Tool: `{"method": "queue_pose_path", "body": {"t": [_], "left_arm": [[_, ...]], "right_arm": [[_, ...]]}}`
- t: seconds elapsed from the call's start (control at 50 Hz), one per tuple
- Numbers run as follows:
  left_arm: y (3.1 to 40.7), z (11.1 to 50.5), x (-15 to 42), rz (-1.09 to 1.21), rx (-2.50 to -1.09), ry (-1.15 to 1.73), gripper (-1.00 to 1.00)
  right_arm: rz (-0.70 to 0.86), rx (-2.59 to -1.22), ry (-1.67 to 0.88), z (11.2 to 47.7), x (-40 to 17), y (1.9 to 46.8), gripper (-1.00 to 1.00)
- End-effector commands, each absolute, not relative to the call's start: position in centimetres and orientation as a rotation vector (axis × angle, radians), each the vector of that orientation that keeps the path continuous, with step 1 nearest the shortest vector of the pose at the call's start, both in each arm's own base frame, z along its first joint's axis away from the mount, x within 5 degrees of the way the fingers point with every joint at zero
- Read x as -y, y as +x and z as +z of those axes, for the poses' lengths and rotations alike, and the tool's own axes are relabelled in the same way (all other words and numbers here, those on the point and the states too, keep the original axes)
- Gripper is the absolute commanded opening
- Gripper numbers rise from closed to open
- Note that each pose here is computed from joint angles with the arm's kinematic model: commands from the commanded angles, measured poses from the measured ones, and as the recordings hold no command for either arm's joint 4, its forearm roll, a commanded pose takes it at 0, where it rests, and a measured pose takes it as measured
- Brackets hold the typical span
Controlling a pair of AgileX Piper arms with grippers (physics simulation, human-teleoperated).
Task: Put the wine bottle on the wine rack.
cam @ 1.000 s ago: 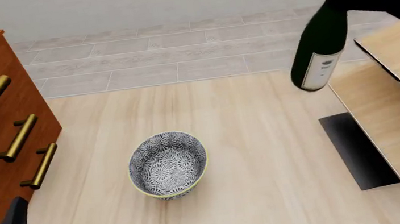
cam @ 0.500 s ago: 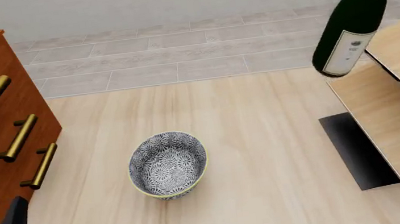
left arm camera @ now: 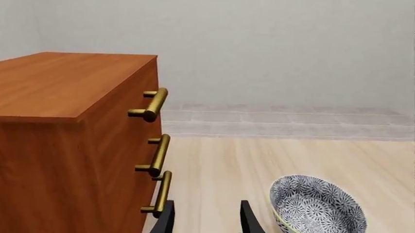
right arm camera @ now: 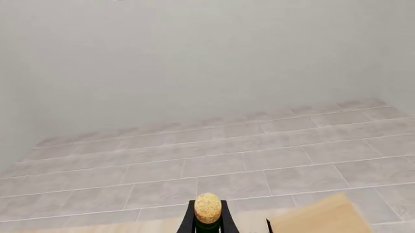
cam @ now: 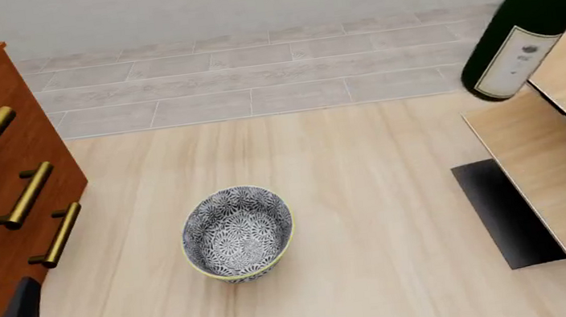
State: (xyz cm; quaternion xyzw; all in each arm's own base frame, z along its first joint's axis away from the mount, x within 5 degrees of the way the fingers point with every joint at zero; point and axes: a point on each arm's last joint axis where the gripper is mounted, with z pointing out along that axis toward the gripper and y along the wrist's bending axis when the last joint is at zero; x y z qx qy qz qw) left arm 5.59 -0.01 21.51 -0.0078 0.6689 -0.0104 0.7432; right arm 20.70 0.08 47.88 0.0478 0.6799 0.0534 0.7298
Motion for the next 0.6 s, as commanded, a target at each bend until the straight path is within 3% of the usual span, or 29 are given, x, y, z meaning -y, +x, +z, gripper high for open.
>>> {"method": "queue_pose_path", "body": {"t": [0.02,0.6], "left_arm": [[5.6,21.5,0.0,-0.028,-1.465,-0.015,1.00],[5.6,21.5,0.1,-0.036,-1.470,-0.019,1.00]], "right_arm": [[0.114,-1.489,0.187,47.9,1.1,20.9,-1.00],[0.031,-1.483,0.369,47.3,4.8,21.0,-1.00]]}}
